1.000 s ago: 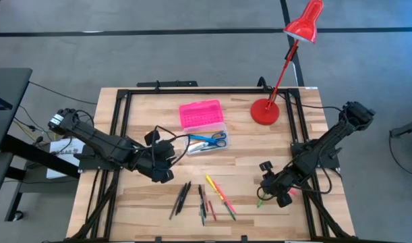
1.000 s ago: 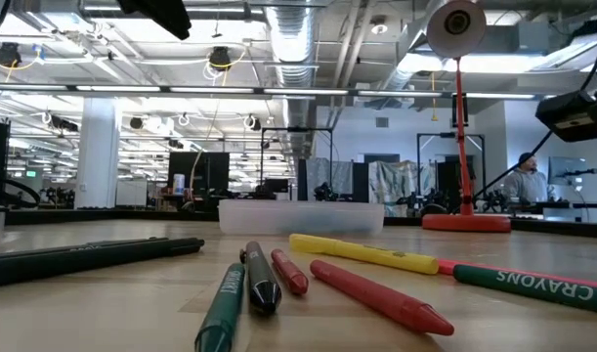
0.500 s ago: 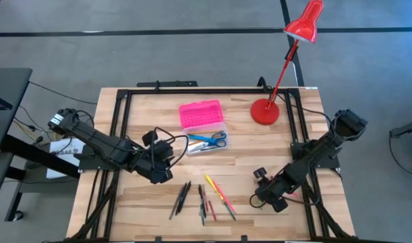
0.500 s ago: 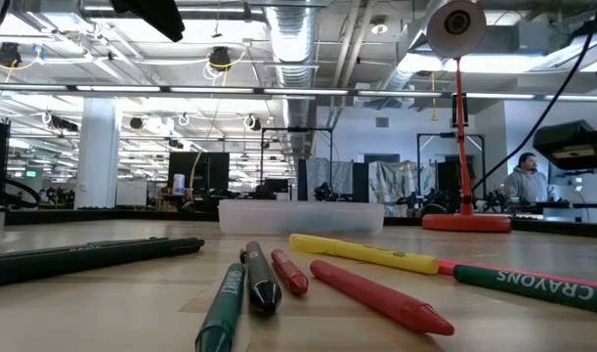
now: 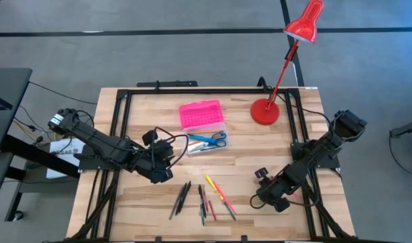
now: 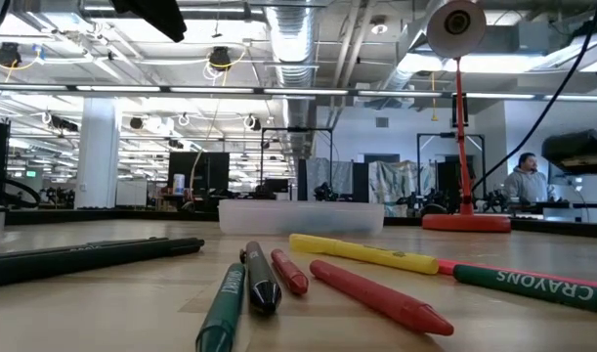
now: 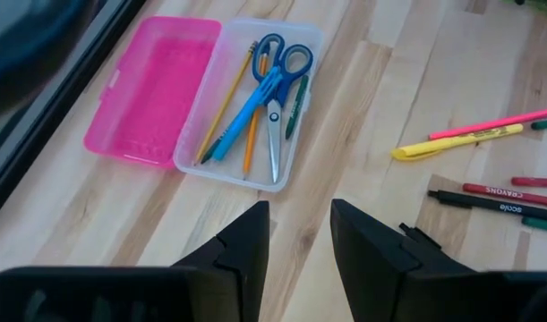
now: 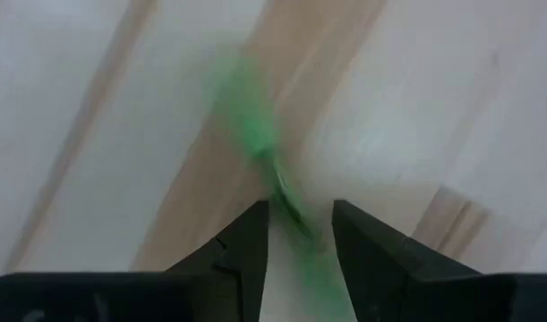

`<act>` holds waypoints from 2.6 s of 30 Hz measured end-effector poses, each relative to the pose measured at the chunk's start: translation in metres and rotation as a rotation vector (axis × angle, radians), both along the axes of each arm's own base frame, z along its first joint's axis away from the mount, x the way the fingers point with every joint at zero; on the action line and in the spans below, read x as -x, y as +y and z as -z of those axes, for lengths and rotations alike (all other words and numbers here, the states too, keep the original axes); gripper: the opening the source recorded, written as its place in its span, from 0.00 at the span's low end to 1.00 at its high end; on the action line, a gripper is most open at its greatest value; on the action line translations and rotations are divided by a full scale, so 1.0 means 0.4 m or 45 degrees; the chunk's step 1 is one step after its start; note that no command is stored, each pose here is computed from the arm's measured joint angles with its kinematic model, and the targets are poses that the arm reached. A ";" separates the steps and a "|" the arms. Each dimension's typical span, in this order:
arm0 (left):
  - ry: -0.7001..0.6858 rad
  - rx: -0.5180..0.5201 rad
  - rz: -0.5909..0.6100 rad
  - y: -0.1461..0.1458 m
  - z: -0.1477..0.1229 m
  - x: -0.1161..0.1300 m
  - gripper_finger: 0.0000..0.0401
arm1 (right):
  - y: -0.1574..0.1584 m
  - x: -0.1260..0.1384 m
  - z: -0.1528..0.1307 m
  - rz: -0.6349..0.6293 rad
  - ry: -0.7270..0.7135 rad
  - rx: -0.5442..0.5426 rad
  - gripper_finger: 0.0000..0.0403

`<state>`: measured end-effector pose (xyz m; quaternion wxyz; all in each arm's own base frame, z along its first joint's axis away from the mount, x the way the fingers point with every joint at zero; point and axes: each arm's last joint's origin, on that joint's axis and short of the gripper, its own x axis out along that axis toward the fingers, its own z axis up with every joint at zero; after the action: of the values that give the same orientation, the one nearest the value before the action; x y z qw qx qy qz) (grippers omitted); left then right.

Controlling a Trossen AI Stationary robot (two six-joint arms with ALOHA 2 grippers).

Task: Pick & place school supplies into a supply box
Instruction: Put the green pen into the pink supply box

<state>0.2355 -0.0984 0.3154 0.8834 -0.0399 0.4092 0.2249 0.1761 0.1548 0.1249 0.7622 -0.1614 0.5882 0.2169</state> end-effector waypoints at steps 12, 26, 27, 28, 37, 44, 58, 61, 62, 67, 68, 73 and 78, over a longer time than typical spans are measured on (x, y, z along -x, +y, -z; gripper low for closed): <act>-0.009 -0.013 -0.010 0.001 -0.001 0.000 0.29 | -0.027 -0.015 0.001 0.233 0.091 -0.064 0.30; 0.014 -0.070 -0.023 0.006 0.001 0.006 0.29 | -0.040 -0.027 -0.001 0.405 0.118 -0.109 0.02; 0.015 -0.076 -0.025 0.006 0.001 0.006 0.29 | -0.042 -0.033 -0.004 0.419 0.114 -0.115 0.03; 0.019 -0.081 -0.026 0.007 0.002 0.007 0.29 | -0.045 -0.039 -0.007 0.432 0.109 -0.120 0.04; 0.044 -0.130 -0.035 0.012 0.003 0.013 0.29 | -0.098 -0.116 -0.041 0.532 -0.019 -0.108 0.02; 0.080 -0.143 -0.037 0.015 0.006 0.019 0.29 | -0.169 -0.176 -0.072 0.651 -0.082 -0.136 0.02; 0.124 -0.173 -0.041 0.019 0.008 0.028 0.29 | -0.339 -0.305 -0.230 0.654 -0.385 0.042 0.01; 0.118 -0.187 -0.047 0.020 0.008 0.027 0.29 | -0.389 -0.334 -0.269 0.671 -0.476 0.082 0.01; 0.117 -0.187 -0.048 0.020 0.008 0.027 0.29 | -0.404 -0.345 -0.278 0.678 -0.505 0.089 0.01; 0.108 -0.188 -0.067 0.021 0.008 0.028 0.29 | -0.459 -0.401 -0.284 0.647 -0.538 0.125 0.01; 0.105 -0.187 -0.074 0.021 0.008 0.028 0.29 | -0.464 -0.415 -0.277 0.626 -0.522 0.126 0.01; 0.098 -0.178 -0.088 0.019 0.008 0.030 0.29 | -0.484 -0.486 -0.238 0.569 -0.441 0.139 0.01; 0.061 -0.210 -0.124 0.018 0.007 0.032 0.29 | -0.514 -0.548 -0.203 0.592 -0.397 0.141 0.02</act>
<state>0.2227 -0.0913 0.3128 0.8617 0.0187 0.4079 0.3013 0.3952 -0.0509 0.2063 0.8627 -0.0947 0.4962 -0.0237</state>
